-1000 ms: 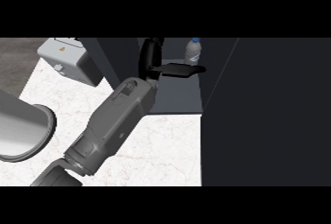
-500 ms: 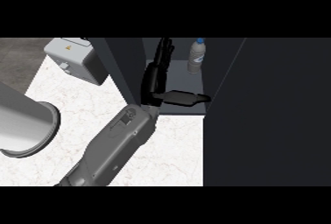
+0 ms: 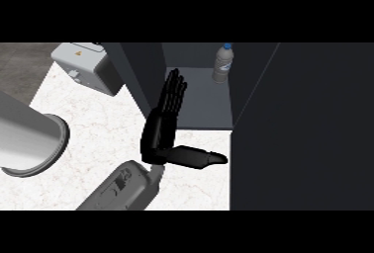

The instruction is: Pick up the bottled water, place it into the cabinet and close the cabinet

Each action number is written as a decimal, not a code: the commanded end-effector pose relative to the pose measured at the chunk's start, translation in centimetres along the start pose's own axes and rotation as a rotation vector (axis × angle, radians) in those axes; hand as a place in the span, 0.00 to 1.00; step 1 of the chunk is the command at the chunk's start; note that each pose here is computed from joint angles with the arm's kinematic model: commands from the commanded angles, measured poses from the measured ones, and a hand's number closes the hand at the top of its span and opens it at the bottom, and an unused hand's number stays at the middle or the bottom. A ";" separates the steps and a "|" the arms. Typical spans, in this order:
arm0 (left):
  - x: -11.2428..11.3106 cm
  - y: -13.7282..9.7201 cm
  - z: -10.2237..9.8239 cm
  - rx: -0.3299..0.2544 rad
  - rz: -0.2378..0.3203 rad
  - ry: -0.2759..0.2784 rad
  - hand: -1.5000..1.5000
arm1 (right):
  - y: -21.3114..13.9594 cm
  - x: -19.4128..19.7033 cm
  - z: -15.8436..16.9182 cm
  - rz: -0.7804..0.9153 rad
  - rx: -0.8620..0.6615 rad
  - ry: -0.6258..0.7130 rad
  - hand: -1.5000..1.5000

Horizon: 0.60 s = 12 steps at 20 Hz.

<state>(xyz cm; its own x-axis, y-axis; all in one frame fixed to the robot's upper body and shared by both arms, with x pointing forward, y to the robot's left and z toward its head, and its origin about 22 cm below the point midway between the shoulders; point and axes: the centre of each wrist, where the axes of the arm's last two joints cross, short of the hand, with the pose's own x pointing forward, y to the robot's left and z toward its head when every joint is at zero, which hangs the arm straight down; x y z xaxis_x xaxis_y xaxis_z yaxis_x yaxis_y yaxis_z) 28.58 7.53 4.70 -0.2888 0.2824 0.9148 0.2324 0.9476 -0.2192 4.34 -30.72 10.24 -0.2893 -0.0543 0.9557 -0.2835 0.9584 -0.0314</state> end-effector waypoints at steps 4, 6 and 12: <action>2.7 0.6 4.0 0.016 0.022 0.009 0.00 | 1.5 2.9 -1.2 0.023 0.274 0.072 1.00; 3.0 0.8 6.5 0.023 0.037 0.004 0.00 | 2.4 3.1 -1.8 0.021 0.325 0.065 1.00; 3.8 4.2 8.7 0.059 0.007 -0.002 0.00 | 4.0 3.3 -2.6 -0.013 0.419 0.095 1.00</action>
<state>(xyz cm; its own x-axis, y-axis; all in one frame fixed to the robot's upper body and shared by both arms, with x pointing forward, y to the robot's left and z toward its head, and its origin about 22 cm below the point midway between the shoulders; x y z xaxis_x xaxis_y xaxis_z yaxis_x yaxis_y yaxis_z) 21.66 12.44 3.97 -0.2849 0.2977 0.9112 0.2000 0.9481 -0.2472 5.35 -28.07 9.81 -0.1397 -0.1445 0.9796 -0.5879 0.8081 0.0354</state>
